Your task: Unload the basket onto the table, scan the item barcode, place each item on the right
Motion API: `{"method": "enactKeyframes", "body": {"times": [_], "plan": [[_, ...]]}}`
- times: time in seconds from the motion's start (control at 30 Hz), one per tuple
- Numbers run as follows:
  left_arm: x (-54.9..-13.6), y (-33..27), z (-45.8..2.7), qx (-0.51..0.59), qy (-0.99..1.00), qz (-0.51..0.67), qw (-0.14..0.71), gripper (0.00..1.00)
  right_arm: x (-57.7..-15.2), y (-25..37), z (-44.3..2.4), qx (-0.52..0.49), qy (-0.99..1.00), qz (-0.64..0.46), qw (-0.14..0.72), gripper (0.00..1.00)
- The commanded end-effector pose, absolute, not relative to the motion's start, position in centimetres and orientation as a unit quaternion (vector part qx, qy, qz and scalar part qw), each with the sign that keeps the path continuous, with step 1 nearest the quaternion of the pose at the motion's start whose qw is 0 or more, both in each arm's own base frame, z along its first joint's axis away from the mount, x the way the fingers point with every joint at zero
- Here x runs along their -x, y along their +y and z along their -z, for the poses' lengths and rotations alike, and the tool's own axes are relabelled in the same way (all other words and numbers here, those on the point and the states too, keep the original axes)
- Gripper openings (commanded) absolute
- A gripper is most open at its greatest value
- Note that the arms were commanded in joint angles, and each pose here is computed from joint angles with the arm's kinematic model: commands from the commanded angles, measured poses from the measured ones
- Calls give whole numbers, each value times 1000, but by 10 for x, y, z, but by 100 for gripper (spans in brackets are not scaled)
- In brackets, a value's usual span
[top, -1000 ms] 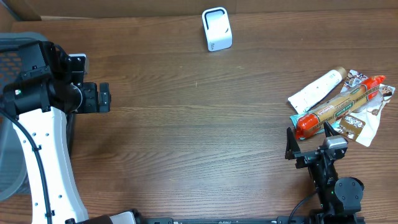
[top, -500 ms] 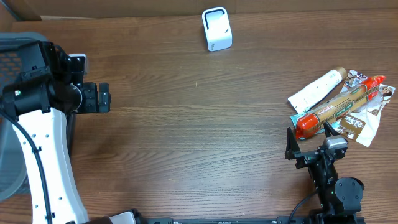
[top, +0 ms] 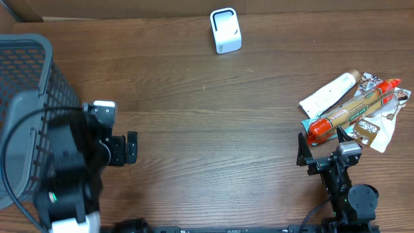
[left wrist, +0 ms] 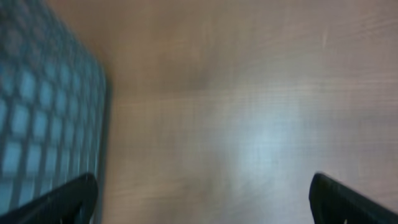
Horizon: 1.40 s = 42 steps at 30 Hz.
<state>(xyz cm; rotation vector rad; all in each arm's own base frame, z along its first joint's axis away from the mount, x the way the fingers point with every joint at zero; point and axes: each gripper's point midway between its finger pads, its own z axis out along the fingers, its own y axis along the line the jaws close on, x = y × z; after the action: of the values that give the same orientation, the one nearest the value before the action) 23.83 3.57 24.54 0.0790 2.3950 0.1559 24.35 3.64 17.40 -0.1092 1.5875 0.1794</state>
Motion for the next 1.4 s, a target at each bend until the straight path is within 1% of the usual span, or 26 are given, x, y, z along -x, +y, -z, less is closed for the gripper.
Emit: {"method": "enactKeyframes", "body": {"times": [0.0,0.07,0.17,0.3,0.37,0.6,0.7,0.93,1.37], "plan": [[-246,16,-246,-71,882,-38,465,100,-244,36,-172,50,710,-78,698,100],[-254,3,-248,-95,839,-27,535,99,-244,36,-172,50,710,-78,698,100],[-259,-10,-245,-121,784,-23,609,100,-244,36,-172,50,710,-78,698,100],[-256,-16,-231,-132,724,-33,676,99,-244,36,-172,50,710,-78,698,100],[-254,-15,-219,-131,711,-39,690,99,-244,36,-172,50,710,-78,698,100],[-250,-15,-167,-139,717,-47,681,100,-244,36,-172,50,710,-78,698,100],[-248,-15,-145,-140,736,-42,661,100,-244,36,-172,50,710,-78,698,100],[-245,-16,-165,-134,708,-42,692,99,-244,36,-172,50,710,-77,698,100],[-245,-16,-161,-134,715,-40,685,99,-244,36,-172,50,710,-78,698,100]]}}
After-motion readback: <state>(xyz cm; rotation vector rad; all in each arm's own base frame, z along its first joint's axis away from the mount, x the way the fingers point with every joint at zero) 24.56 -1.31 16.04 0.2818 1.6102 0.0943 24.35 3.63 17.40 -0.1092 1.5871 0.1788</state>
